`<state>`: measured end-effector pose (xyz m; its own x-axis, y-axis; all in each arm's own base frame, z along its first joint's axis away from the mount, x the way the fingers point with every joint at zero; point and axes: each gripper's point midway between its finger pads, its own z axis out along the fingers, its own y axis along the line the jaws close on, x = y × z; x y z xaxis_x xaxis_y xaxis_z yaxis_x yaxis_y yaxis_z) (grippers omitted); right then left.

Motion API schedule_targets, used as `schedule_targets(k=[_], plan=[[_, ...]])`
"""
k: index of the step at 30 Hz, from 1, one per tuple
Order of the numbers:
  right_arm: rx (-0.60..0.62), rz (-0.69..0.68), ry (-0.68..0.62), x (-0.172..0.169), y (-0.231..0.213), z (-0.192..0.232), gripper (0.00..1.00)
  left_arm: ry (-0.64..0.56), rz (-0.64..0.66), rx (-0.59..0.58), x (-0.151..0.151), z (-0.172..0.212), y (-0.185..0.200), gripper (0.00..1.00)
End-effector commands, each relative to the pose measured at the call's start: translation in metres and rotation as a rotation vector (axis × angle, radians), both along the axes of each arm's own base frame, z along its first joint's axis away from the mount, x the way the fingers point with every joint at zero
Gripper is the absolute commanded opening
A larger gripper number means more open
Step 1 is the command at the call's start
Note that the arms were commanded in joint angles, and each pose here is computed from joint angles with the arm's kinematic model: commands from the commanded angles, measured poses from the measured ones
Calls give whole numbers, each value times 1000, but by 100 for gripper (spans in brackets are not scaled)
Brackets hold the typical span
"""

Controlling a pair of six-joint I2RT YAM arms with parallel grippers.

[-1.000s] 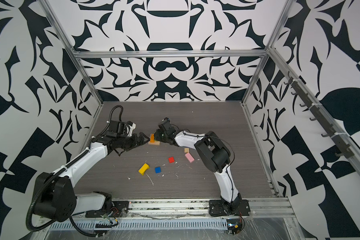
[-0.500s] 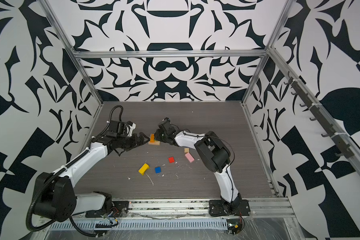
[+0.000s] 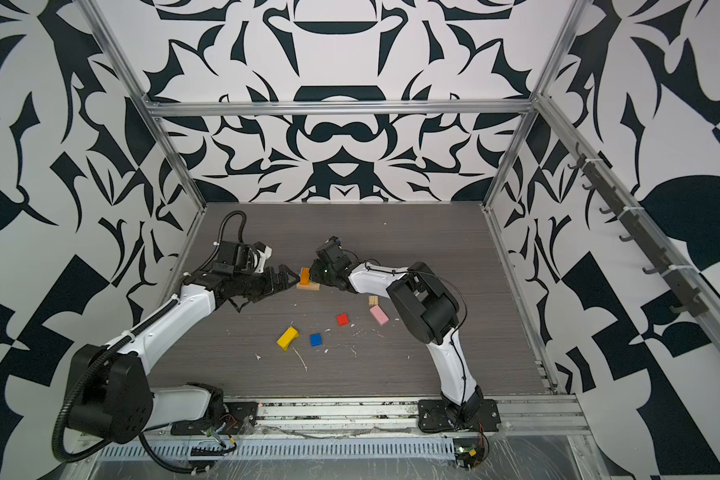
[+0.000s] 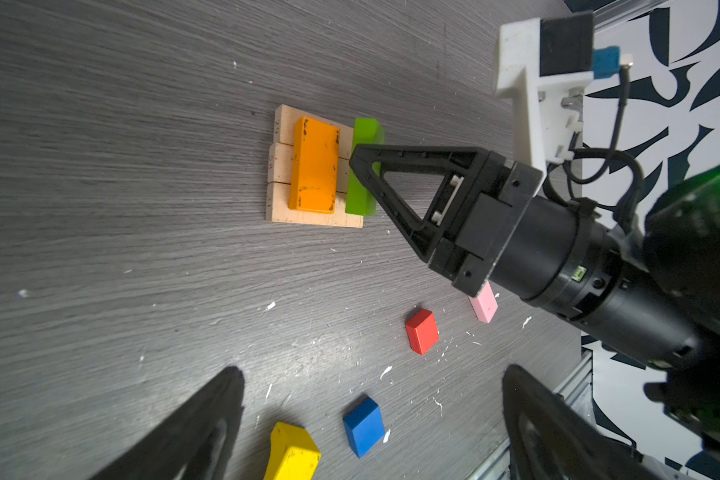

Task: Build the wood block tower

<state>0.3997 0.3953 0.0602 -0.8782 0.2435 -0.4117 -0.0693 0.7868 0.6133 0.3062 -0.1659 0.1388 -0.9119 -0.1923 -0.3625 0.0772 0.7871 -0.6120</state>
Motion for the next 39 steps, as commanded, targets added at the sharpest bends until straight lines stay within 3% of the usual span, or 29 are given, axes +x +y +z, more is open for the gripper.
schedule_targets(k=[1,39], plan=[[17,-24,-30,8,-1,12,15,19,-5,-12,-4,-4,0,99],[-3,-30,-28,5,-6,10,18,21,-7,-14,-3,-6,-1,100]])
